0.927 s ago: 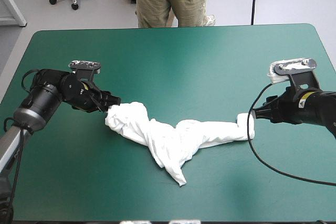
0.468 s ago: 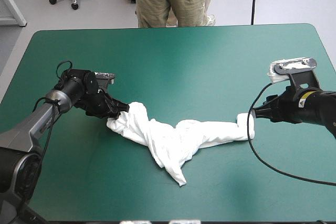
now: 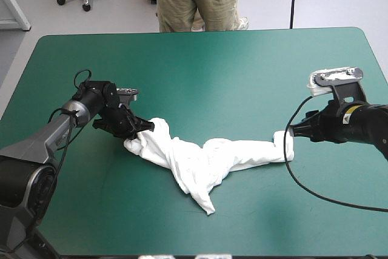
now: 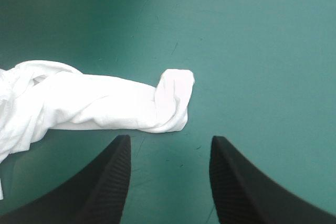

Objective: Fold the cloth

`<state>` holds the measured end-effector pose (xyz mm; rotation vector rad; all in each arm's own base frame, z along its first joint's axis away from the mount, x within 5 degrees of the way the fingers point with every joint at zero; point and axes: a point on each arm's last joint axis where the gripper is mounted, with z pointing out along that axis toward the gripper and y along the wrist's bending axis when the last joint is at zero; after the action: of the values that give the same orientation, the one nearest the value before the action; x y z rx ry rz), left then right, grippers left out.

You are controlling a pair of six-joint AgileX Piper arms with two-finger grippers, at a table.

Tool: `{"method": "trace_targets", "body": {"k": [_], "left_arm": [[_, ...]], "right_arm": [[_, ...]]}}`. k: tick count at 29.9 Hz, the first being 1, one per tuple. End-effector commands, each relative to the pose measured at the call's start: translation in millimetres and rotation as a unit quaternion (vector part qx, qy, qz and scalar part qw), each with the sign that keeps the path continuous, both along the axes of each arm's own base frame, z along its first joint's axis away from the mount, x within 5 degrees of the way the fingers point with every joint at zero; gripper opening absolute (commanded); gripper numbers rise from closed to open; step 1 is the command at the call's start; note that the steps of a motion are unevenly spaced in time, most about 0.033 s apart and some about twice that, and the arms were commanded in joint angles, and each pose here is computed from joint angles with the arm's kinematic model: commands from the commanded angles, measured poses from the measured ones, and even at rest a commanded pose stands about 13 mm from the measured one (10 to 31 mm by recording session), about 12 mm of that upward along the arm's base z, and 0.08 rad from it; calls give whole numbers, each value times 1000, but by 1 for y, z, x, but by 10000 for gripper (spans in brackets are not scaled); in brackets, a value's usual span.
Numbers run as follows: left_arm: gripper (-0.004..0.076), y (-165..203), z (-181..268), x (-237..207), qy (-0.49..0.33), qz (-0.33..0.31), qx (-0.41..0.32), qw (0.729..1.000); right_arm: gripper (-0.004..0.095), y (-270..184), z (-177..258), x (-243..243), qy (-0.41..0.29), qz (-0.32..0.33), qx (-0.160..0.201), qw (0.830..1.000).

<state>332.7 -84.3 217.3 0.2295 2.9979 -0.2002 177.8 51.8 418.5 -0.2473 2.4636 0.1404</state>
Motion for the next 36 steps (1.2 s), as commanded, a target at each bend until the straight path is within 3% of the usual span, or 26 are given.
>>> {"method": "trace_targets", "body": {"k": [1,6,11,14,23,31,36], "left_arm": [[-9,2,10,1,-22,-6,11,1000],[-9,3,10,1,-19,-10,13,1000],[-9,3,10,-1,-13,-22,17,1000],[-9,4,10,-1,-12,-23,19,999],[-9,3,10,-2,-8,-31,19,999],[-9,3,10,-1,-16,-30,18,999],[-9,3,10,-1,-16,-30,18,999]], "right_arm": [[455,4,5,6,-9,7,18,1000],[455,12,-11,26,32,1,17,999],[464,11,-38,58,80,-19,-51,995],[519,16,-60,79,118,-28,-60,991],[550,9,-117,120,172,-44,-12,984],[534,8,-173,140,229,-54,-13,972],[517,13,-195,148,244,-55,10,968]]}}
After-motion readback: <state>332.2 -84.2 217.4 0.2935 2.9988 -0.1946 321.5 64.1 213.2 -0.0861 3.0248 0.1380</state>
